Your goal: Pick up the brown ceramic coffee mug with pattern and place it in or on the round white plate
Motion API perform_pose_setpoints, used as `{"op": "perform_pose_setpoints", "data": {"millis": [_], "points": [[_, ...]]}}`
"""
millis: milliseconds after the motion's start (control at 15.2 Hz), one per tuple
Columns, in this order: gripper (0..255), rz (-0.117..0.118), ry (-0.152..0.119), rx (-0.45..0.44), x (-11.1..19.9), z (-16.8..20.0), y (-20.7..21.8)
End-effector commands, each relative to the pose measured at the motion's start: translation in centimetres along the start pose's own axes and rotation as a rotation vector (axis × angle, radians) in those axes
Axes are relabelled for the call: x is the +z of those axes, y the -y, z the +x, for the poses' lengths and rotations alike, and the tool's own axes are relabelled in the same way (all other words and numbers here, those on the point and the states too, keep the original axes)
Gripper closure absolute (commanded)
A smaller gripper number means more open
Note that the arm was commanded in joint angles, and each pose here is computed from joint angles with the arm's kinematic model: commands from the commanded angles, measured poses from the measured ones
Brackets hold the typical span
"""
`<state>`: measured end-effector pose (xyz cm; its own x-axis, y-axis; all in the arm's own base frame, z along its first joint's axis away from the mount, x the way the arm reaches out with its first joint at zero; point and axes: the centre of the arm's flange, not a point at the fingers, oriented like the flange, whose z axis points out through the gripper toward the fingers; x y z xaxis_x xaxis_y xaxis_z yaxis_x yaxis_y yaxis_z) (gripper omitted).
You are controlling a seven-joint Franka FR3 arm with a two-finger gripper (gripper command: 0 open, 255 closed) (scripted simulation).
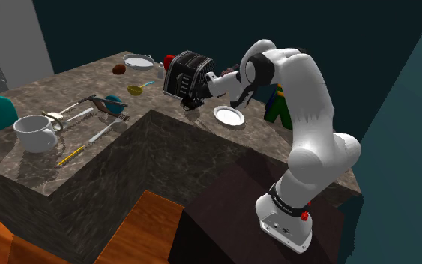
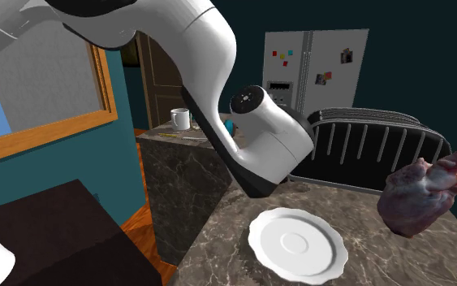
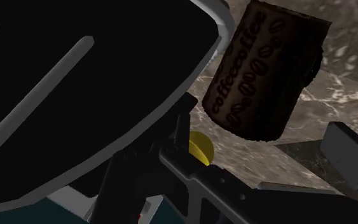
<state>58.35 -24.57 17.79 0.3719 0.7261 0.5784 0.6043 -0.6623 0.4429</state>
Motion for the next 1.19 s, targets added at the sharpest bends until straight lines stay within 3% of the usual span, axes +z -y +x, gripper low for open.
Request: {"op": "perform_pose_setpoints", "data": {"millis": [0,594,660,1122], "points": [[0,0.002,-0.004,-0.002,1.01,0.01,-0.06],[0,0.002,-0.004,-0.002,1.84,0.02,-0.06],[255,0.002,-0.004,-0.002,1.84,0.02,-0.06],[255,0.002,-0.004,-0.002,1.85,0.0,-0.08]]}}
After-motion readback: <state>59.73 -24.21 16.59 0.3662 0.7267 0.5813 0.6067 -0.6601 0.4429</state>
